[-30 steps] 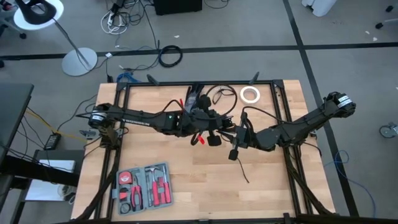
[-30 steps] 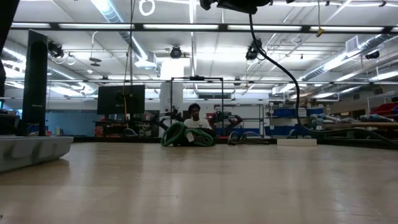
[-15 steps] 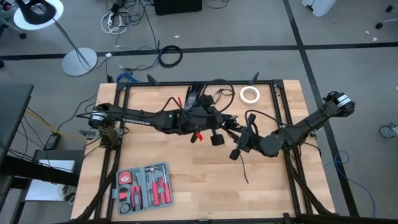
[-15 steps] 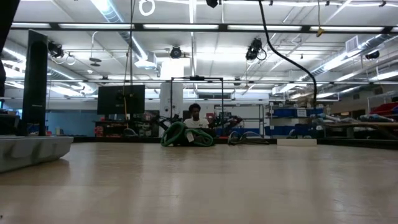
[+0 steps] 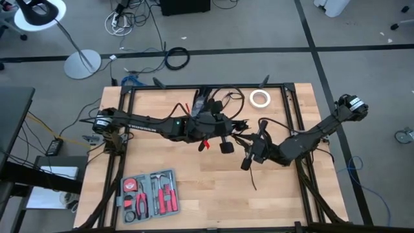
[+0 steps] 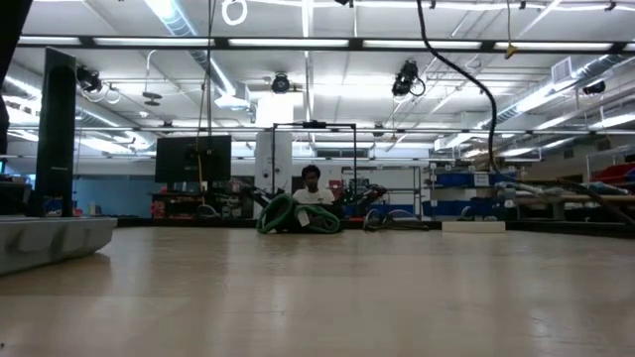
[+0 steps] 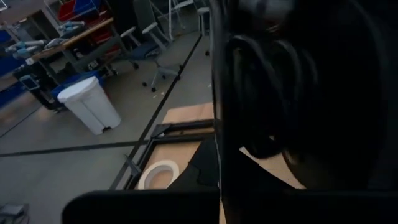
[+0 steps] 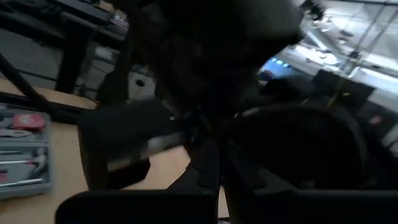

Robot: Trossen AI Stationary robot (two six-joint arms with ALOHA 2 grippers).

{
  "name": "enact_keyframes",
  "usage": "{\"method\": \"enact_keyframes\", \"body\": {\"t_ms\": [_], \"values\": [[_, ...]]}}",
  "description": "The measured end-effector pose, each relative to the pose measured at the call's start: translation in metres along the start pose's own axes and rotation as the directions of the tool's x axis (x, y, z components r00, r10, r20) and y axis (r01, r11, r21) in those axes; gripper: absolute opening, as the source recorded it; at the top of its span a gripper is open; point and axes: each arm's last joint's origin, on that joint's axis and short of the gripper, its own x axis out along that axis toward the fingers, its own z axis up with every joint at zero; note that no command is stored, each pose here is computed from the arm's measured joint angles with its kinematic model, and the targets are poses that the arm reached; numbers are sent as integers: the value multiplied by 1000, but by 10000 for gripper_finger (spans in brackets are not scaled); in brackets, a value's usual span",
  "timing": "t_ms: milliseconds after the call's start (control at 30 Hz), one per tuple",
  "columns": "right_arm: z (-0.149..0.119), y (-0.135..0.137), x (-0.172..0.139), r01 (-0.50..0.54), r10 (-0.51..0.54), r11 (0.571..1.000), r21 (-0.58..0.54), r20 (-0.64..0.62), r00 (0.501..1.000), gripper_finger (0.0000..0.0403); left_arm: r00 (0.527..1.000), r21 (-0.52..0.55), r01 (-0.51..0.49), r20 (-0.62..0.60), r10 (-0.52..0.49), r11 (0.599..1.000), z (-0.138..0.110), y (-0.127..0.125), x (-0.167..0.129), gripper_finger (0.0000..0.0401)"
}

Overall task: Coil cords
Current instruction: Coil the black wire into a spool

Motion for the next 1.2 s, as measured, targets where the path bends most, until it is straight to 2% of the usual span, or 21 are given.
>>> {"method": "enact_keyframes", "body": {"t_ms": [233,367,533,700,1200], "values": [[8,1,-14,92,-93,995,-45,-17,996,5,997,9,-53,-46,54,999,-7,11,6,0],[9,2,-17,95,-96,994,-44,-18,995,5,994,2,-93,-49,93,996,-8,17,8,0],[8,-3,-8,118,-118,993,-15,-16,993,5,993,-10,-113,-35,113,994,-7,20,9,0],[7,-8,2,91,-91,996,5,12,996,5,993,-21,-117,-30,117,993,-6,20,9,0],[-2,-13,21,112,-112,994,-4,-15,994,5,991,-81,-133,10,134,988,-2,22,9,0]]}}
